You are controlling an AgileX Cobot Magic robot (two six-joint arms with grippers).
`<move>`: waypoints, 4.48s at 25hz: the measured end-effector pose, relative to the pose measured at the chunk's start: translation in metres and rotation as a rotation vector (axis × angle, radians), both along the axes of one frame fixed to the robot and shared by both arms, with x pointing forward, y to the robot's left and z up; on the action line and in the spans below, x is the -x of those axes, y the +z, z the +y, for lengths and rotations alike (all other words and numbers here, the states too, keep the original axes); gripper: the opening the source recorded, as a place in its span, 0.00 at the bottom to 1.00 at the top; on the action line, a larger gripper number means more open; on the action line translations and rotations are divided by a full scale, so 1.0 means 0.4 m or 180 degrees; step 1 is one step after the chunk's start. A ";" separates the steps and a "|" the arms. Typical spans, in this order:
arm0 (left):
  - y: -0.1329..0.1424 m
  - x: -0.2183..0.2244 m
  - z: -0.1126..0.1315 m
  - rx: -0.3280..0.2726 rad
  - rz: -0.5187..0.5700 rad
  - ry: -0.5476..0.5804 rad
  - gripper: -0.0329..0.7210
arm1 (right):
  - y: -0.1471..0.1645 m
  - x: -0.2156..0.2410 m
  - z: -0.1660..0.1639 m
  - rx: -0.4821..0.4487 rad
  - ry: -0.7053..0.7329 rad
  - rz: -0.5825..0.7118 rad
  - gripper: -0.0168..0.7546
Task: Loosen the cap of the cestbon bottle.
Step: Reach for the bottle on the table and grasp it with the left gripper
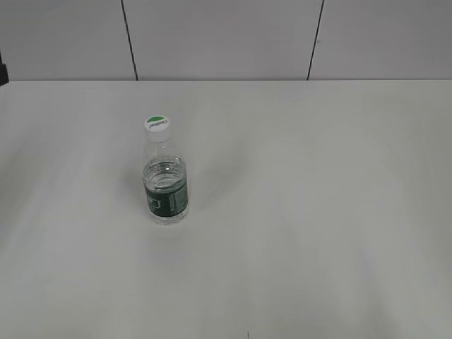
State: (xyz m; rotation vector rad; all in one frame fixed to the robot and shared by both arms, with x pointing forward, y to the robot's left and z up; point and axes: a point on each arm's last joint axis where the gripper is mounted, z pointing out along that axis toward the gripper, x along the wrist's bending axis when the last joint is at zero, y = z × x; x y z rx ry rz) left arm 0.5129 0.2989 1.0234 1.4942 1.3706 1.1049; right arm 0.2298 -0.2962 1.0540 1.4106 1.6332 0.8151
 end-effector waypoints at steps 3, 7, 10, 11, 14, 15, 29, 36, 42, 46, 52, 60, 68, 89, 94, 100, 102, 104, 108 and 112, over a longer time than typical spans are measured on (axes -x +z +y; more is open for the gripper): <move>-0.054 -0.038 -0.006 0.0079 0.0010 -0.0058 0.62 | 0.000 0.000 0.000 0.0000 0.0000 0.0000 0.62; -0.125 -0.077 -0.030 0.0096 0.0044 -0.0459 0.62 | 0.000 0.000 0.000 0.0000 0.0000 0.0000 0.62; -0.164 -0.097 -0.047 0.0160 0.0095 -0.0818 0.62 | 0.000 0.000 0.000 0.0000 0.0000 0.0000 0.62; -0.171 -0.102 -0.050 0.0178 0.0107 -0.0929 0.62 | 0.000 0.000 0.000 0.0000 0.0000 0.0000 0.62; -0.186 -0.114 -0.051 0.0371 0.0076 -0.1314 0.62 | 0.000 0.000 0.000 0.0000 0.0000 0.0000 0.62; -0.186 -0.118 -0.054 0.0447 0.0059 -0.1508 0.62 | 0.000 0.000 0.000 0.0000 0.0000 0.0000 0.62; -0.226 -0.105 -0.043 0.0623 0.0240 -0.2908 0.62 | 0.000 0.000 0.000 0.0000 0.0000 0.0000 0.62; -0.287 -0.090 -0.055 0.0713 0.0418 -0.3309 0.62 | 0.000 0.000 0.000 0.0000 0.0000 0.0000 0.62; -0.334 -0.077 -0.061 0.0560 0.0659 -0.3707 0.62 | 0.000 0.000 0.000 0.0000 0.0000 0.0000 0.62; -0.349 -0.088 -0.077 0.0474 0.0711 -0.3918 0.62 | 0.000 0.000 0.000 0.0000 0.0000 0.0000 0.62; -0.386 -0.114 -0.138 0.0386 0.0789 -0.4299 0.62 | 0.000 0.000 0.000 0.0000 0.0000 0.0000 0.62; -0.421 -0.145 -0.191 0.0368 0.0800 -0.4500 0.62 | 0.000 0.000 0.000 0.0000 0.0000 0.0000 0.62; -0.440 -0.153 -0.232 0.0472 0.0793 -0.4501 0.62 | 0.000 0.000 0.000 0.0000 0.0000 0.0000 0.62; -0.438 -0.157 -0.233 0.0488 0.0768 -0.4472 0.62 | 0.000 0.000 0.000 0.0000 0.0000 0.0000 0.62; -0.437 -0.158 -0.233 0.0498 0.0759 -0.4452 0.62 | 0.000 0.000 0.000 0.0000 0.0000 0.0000 0.62; -0.435 -0.161 -0.233 0.0583 0.0796 -0.4378 0.63 | 0.000 0.000 0.000 0.0000 0.0000 0.0000 0.62; -0.433 -0.165 -0.233 0.0700 0.0842 -0.4274 0.66 | 0.000 0.000 0.000 0.0000 0.0000 0.0000 0.62; -0.432 -0.168 -0.234 0.0800 0.0888 -0.4193 0.73 | 0.000 0.000 0.000 0.0000 0.0000 0.0000 0.62; -0.430 -0.169 -0.245 0.0895 0.0934 -0.4150 0.85 | 0.000 0.000 0.000 0.0000 0.0000 0.0000 0.62; -0.429 -0.159 -0.283 0.0903 0.0959 -0.4261 0.85 | 0.000 0.000 0.000 0.0000 0.0000 0.0000 0.62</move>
